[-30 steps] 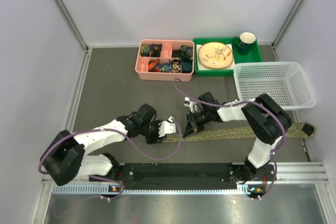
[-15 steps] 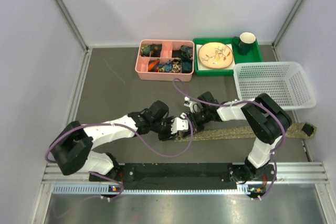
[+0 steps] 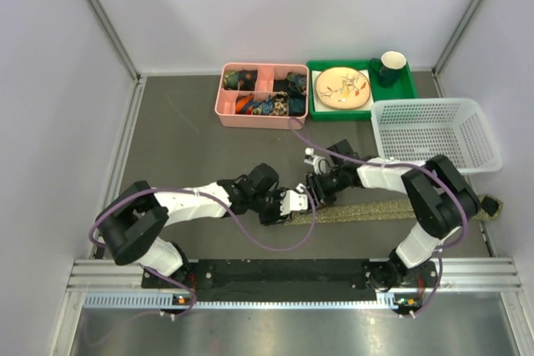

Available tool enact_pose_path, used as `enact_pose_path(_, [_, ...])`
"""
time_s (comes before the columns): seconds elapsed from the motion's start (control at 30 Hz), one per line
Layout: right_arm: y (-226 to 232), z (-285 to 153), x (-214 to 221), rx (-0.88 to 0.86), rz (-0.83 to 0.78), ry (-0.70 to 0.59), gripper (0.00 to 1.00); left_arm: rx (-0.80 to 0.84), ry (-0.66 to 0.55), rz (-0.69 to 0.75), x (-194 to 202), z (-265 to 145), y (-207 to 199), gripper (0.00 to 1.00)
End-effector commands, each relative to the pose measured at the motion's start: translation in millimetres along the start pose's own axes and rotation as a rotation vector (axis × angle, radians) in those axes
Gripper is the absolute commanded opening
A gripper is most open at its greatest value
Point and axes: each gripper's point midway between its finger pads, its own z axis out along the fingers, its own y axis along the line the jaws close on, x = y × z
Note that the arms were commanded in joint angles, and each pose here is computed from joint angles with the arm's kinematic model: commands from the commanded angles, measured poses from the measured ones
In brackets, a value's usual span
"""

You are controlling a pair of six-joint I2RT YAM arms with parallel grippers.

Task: Roll the ties
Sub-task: Roll the tie at the center of the board.

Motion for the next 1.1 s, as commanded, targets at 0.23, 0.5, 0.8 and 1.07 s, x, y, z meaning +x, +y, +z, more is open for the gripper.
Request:
enact_pose_path(0.23, [46.4, -39.4, -14.6, -0.207, -0.015, -0.073, 0.58, -0.024, -0.022, 0.034, -16.1, -1.4, 10.7, 0.45])
enact_pose_path(0.5, [53.0, -16.7, -10.9, -0.260, 0.035, -0.020, 0.54, -0.024, -0.031, 0.037, -19.8, 1.9, 13.6, 0.45])
enact_pose_path(0.8, [32.4, 0.9, -4.6, -0.211, 0.044, 0.020, 0.20, -0.015, -0.028, 0.035, -19.8, 3.3, 13.1, 0.47])
enact_pose_path(1.07, [0.6, -9.8, 1.5, -0.106, 0.068, 0.021, 0.00, -0.026, 0.004, 0.033, -5.6, -15.4, 8.7, 0.68])
